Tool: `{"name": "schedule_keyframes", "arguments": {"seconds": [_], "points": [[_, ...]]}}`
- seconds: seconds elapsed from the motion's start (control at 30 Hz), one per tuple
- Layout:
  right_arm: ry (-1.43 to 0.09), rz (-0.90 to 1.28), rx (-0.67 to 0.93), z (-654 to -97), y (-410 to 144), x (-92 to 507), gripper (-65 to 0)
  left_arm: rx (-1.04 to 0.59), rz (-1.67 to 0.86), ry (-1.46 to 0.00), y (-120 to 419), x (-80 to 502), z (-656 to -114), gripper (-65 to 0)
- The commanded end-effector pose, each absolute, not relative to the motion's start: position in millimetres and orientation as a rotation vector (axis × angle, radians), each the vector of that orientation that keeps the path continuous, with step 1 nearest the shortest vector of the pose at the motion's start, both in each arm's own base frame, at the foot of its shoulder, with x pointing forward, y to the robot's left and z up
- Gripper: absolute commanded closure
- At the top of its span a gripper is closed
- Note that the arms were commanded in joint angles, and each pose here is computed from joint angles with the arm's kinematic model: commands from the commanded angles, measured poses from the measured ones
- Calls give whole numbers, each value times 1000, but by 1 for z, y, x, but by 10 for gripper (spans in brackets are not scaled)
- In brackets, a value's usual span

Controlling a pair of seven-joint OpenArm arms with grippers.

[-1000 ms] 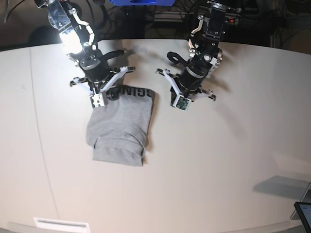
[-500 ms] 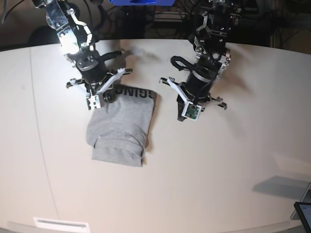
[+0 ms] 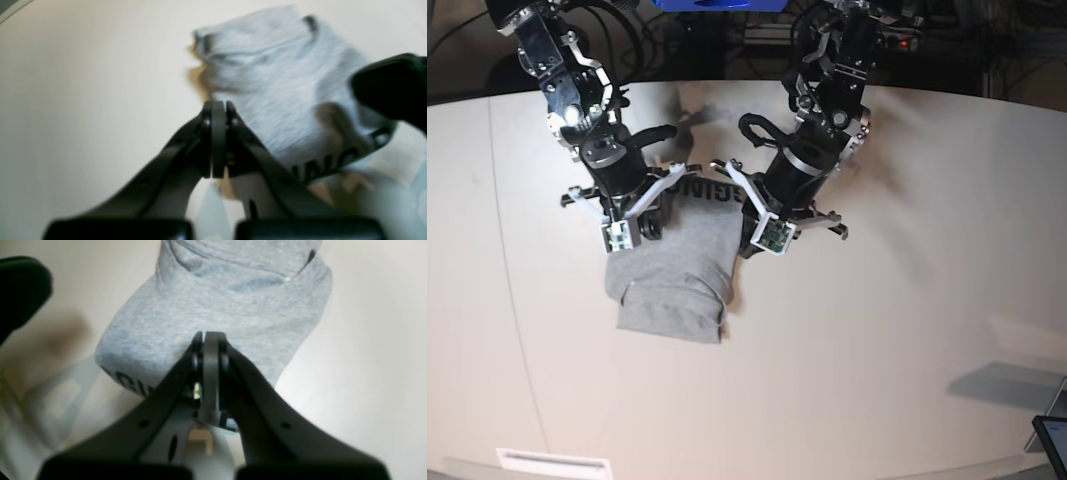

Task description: Fold the T-shirt properly

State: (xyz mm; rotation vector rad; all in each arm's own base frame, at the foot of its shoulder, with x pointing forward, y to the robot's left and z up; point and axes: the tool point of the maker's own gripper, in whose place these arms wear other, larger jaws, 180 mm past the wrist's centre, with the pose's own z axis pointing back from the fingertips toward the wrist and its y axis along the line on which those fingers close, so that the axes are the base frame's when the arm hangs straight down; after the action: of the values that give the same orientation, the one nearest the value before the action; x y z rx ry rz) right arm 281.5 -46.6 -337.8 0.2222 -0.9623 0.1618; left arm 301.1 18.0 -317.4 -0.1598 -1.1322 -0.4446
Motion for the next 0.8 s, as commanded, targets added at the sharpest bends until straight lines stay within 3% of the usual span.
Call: {"name": "schedule_keyframes", "arguments": {"seconds": [0.0, 0.33, 0.77], "points": [[-992, 164, 216, -332, -48, 287, 0, -160, -435, -1159, 17, 308, -312, 0], [-878, 157, 156, -379, -63, 280, 0, -158, -418, -1004, 18, 301, -371, 0], [-858, 156, 149, -386, -64, 276, 0, -111, -453, -982, 37, 304, -381, 0]]}}
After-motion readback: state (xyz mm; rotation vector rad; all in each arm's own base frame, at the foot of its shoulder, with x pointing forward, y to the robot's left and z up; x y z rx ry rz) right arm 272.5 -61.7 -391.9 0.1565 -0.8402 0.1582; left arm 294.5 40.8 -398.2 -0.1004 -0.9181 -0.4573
